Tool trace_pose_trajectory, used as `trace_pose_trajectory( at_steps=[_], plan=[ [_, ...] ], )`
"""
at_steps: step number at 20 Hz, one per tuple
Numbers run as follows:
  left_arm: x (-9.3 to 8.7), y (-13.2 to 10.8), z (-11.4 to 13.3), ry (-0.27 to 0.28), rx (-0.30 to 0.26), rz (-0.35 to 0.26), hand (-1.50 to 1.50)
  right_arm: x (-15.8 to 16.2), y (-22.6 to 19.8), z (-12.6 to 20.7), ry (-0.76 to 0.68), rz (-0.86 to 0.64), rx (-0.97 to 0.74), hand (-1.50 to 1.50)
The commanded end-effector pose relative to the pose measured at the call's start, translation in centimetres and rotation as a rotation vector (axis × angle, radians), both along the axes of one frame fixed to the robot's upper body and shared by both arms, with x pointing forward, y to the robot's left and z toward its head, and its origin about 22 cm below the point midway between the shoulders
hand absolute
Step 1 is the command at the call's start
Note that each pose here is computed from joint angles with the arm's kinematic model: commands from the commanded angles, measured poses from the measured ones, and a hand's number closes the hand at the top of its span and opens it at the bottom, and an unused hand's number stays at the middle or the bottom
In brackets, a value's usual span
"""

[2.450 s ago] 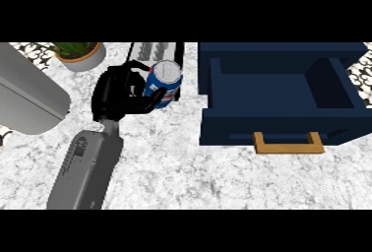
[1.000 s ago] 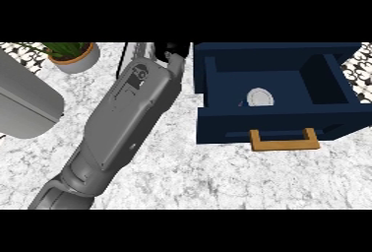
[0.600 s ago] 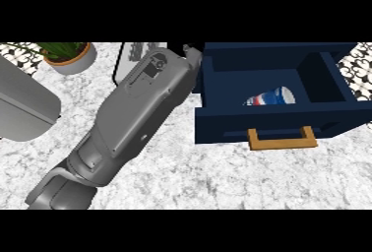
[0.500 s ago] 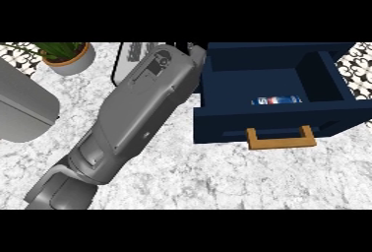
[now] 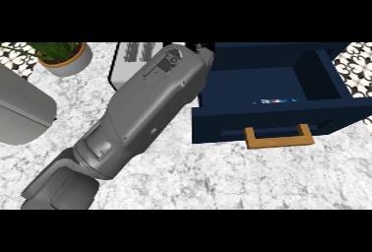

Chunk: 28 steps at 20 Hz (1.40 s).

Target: Pick up the can, place it into the drawer and close the drawer

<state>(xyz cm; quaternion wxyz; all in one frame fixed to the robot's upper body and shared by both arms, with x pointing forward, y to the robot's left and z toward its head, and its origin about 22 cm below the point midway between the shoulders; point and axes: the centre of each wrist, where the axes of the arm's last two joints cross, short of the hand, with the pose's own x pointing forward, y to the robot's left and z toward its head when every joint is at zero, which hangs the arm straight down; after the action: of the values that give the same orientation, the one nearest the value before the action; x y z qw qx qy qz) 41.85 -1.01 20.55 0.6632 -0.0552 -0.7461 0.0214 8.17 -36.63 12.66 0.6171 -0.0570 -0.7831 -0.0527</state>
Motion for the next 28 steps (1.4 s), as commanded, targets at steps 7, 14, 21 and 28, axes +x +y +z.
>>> trace_pose_trajectory(
  at_steps=[7, 14, 21, 28],
  plan=[
    [0.4, -0.3, -2.0, 0.051, 0.085, 0.054, 1.50, 0.4, -0.2, 0.1, -0.002, 0.013, 0.011, -1.50],
    [0.0, -0.6, -3.0, 0.045, 0.094, 0.113, -1.50, 1.1, 0.7, 0.2, -0.017, 0.039, 0.002, -1.50],
    [0.6, 0.2, -3.9, 0.047, 0.102, 0.143, -1.50, 0.8, 0.7, 0.6, -0.016, 0.042, -0.030, -1.50],
    [0.0, -0.4, -3.8, 0.032, 0.071, 0.154, -1.50, 0.9, 1.6, 1.8, -0.043, 0.043, -0.053, -1.50]
  ],
)
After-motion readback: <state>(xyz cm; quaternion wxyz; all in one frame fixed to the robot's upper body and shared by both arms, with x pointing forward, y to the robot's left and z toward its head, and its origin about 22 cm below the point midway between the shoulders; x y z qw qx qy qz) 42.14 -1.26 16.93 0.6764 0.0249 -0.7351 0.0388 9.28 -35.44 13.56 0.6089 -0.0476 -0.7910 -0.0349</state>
